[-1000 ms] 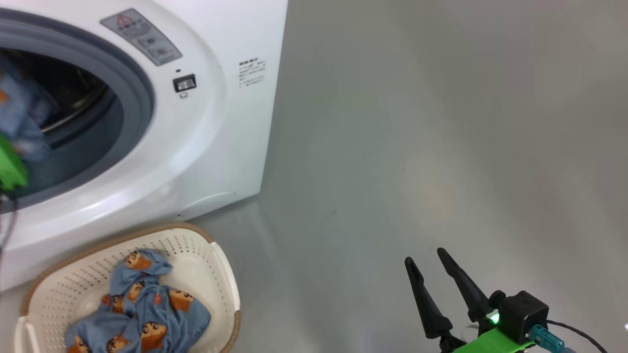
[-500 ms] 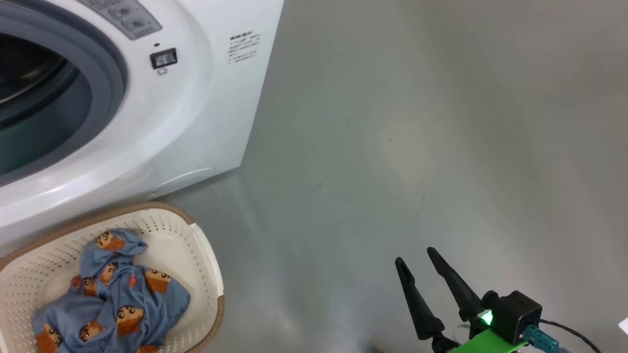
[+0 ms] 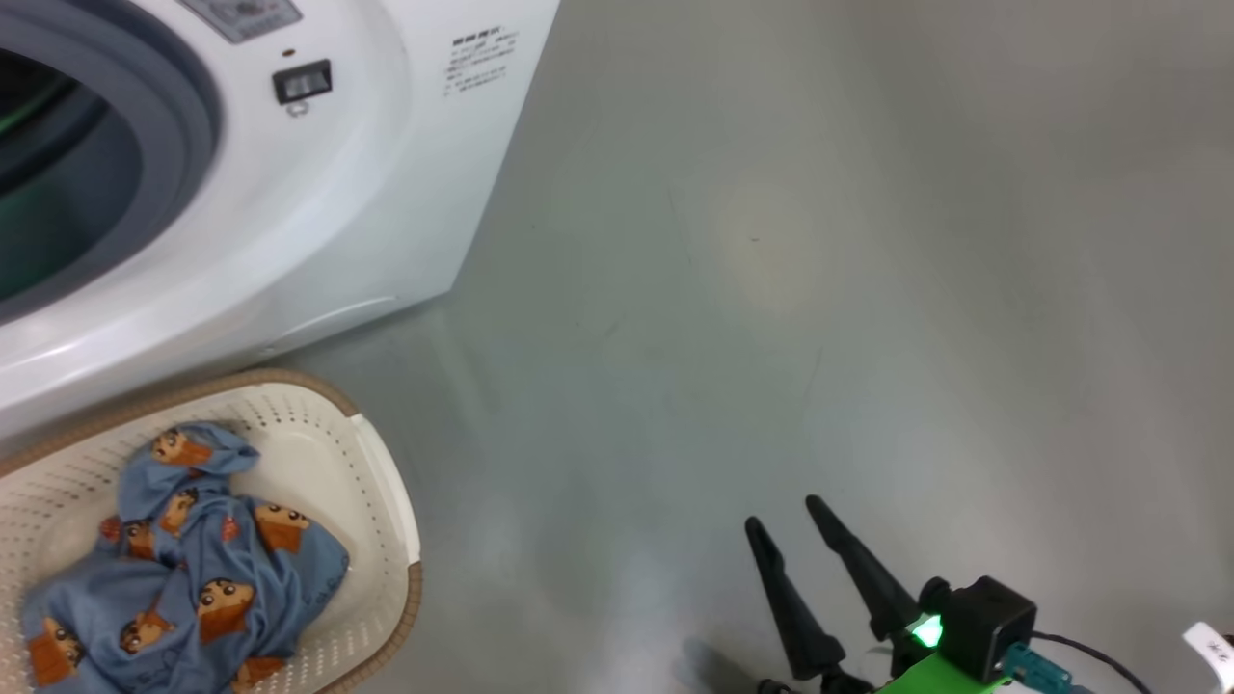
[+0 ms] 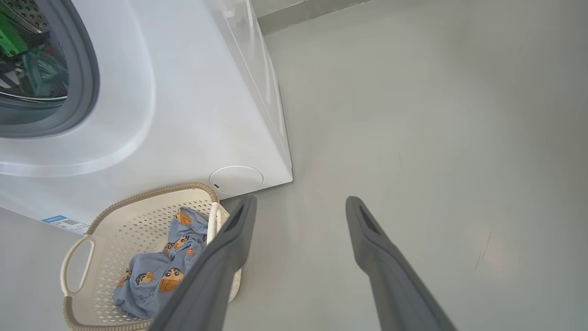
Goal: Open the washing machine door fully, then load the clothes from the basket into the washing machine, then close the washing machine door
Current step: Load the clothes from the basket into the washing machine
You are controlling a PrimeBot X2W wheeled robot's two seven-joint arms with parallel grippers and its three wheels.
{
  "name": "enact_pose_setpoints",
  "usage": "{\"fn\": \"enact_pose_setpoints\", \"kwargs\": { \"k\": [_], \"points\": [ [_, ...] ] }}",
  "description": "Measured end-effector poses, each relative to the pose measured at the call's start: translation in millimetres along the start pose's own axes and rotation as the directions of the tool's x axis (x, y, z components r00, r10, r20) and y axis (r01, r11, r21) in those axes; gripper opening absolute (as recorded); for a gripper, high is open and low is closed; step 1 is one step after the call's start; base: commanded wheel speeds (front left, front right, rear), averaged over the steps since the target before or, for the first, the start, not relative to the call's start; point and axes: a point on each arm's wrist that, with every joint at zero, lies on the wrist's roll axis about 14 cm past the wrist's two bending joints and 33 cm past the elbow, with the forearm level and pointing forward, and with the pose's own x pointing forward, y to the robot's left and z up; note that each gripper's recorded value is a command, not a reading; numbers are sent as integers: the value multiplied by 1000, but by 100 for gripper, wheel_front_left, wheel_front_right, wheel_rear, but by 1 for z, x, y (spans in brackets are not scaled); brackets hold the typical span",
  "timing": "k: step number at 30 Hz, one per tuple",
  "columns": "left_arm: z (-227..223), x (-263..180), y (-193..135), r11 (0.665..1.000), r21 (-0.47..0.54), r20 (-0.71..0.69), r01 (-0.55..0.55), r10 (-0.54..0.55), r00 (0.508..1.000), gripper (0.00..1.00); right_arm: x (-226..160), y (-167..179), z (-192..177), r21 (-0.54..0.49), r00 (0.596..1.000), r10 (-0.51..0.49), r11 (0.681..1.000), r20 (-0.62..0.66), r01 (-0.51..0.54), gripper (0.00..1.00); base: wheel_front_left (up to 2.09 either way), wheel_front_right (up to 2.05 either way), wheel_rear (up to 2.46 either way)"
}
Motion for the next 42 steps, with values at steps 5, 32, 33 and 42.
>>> {"fn": "enact_pose_setpoints", "kwargs": {
  "k": [5,32,33,42],
  "points": [
    [-7,8,-5,1000,11,-12,10,-10,1000,0,0,3,-7,7,1000,3,1000,-24,-2,100,0,0,0],
    [4,-10,-18,1000,-20,-25,-20,20,999,100,11,-5,19,8,998,-2,1000,61,2,100,0,0,0],
    [5,-13,-20,999,-33,-21,-19,19,1000,100,12,-4,21,8,998,3,1000,69,-4,100,0,0,0],
    [-4,-57,-29,991,-125,-50,-38,32,998,100,13,12,35,14,991,67,998,120,-69,100,0,0,0]
  ]
}}
